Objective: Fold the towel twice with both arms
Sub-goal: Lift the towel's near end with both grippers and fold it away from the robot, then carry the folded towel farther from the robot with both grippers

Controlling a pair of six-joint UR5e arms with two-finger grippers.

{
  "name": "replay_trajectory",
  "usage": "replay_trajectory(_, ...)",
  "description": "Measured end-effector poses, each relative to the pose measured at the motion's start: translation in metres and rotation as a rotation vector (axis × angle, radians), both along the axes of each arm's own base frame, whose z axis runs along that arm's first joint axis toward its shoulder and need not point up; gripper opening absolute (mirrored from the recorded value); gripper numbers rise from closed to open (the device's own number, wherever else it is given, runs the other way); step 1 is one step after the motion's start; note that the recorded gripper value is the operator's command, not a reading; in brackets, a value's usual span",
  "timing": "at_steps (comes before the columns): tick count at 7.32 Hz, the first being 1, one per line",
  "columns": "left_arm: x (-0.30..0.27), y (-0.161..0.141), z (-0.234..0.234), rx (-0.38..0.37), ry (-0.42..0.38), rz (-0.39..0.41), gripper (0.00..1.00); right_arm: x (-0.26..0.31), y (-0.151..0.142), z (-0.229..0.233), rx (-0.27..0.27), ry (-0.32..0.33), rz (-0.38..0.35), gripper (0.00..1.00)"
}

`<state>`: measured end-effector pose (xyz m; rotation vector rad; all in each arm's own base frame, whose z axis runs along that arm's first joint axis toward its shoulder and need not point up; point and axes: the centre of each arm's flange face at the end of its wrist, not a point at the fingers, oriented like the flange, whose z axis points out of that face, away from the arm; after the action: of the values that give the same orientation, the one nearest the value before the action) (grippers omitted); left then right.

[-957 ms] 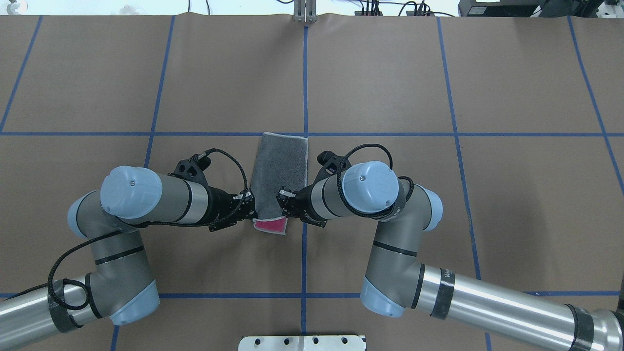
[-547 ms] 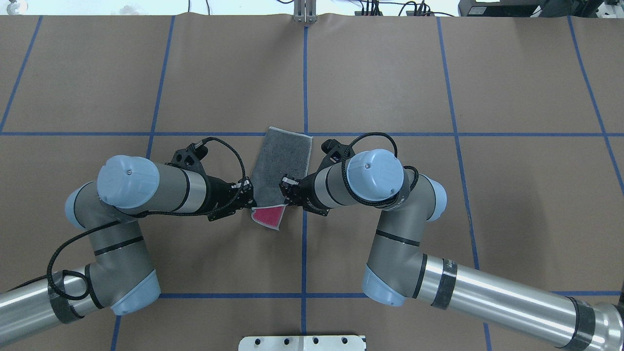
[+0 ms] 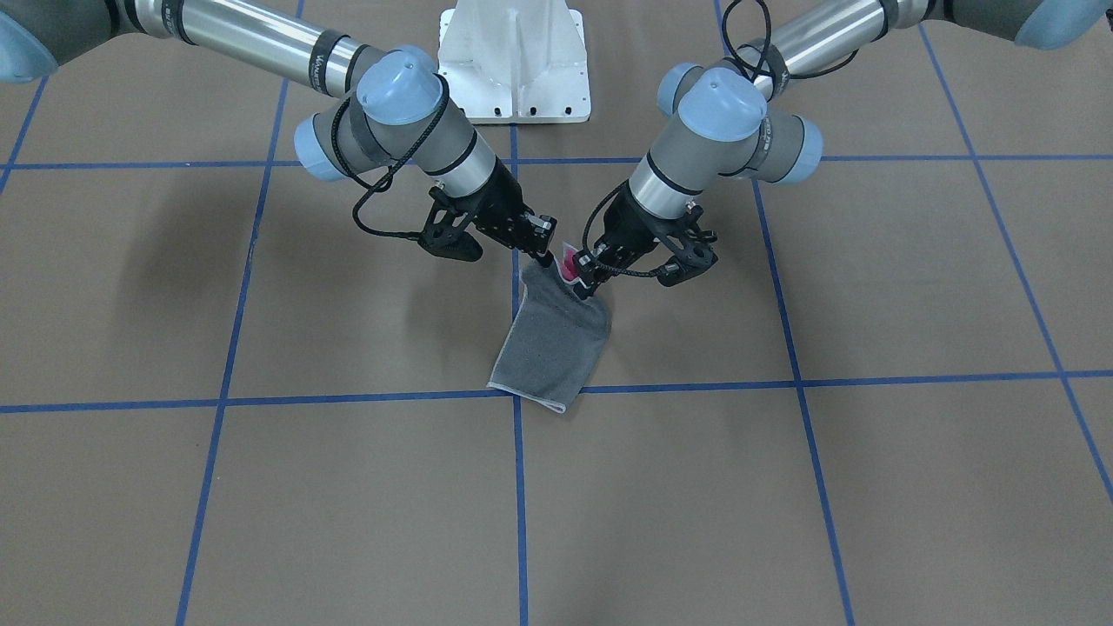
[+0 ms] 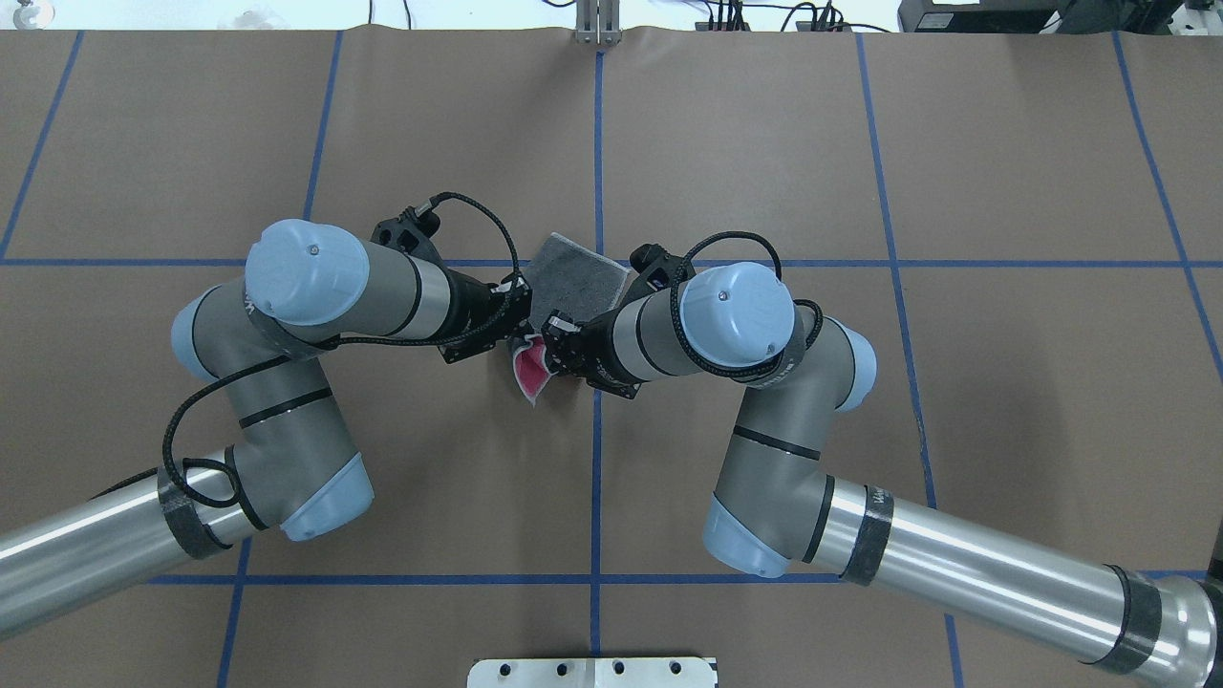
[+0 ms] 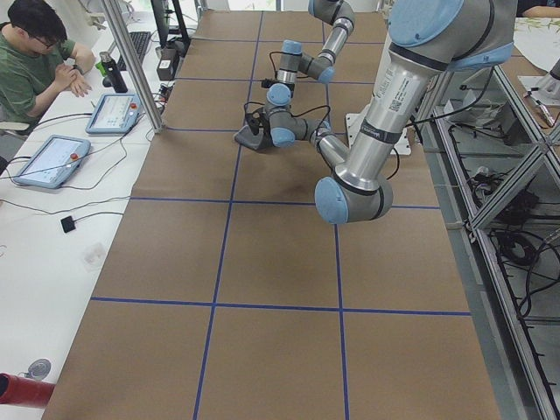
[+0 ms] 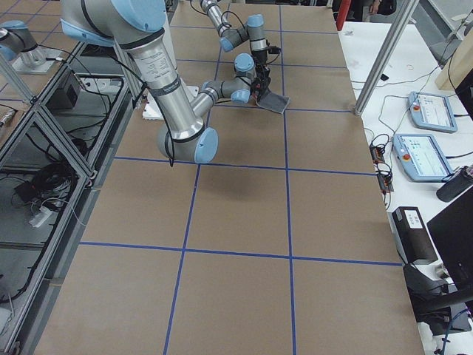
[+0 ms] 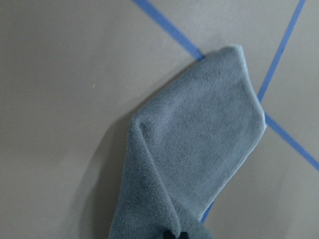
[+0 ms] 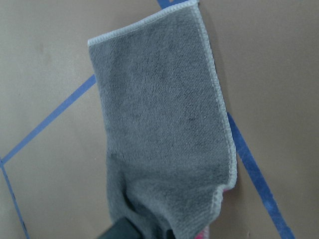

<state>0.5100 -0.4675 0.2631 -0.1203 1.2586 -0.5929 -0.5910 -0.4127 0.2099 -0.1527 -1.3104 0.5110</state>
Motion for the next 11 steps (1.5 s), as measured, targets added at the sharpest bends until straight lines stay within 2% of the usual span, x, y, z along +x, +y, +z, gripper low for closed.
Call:
replay_trajectory(2, -0.004, -0.007, 0.002, -0.006, -0.002, 0.0, 0.0, -0.001, 0.0, 0.001, 0.001, 0.002, -0.001, 0.0)
replay_trajectory(3, -0.005, -0.008, 0.002, -0.007, 0.0, 0.002, 0.0, -0.001, 0.0, -0.002, 0.004, -0.001, -0.001, 0.34)
replay_trajectory(4, -0.006, -0.008, 0.001, -0.011, 0.003, 0.012, 0.0, -0.002, -0.001, -0.006, 0.008, -0.005, -0.001, 0.99)
replay_trajectory(8, -0.008, -0.006, 0.0, -0.024, 0.01, 0.043, 0.0, 0.004, -0.008, -0.016, 0.023, -0.02, 0.015, 1.0)
replay_trajectory(11, -0.004, -0.011, -0.006, -0.022, 0.012, 0.037, 0.0, 0.04, -0.033, 0.012, 0.045, -0.055, 0.02, 1.0)
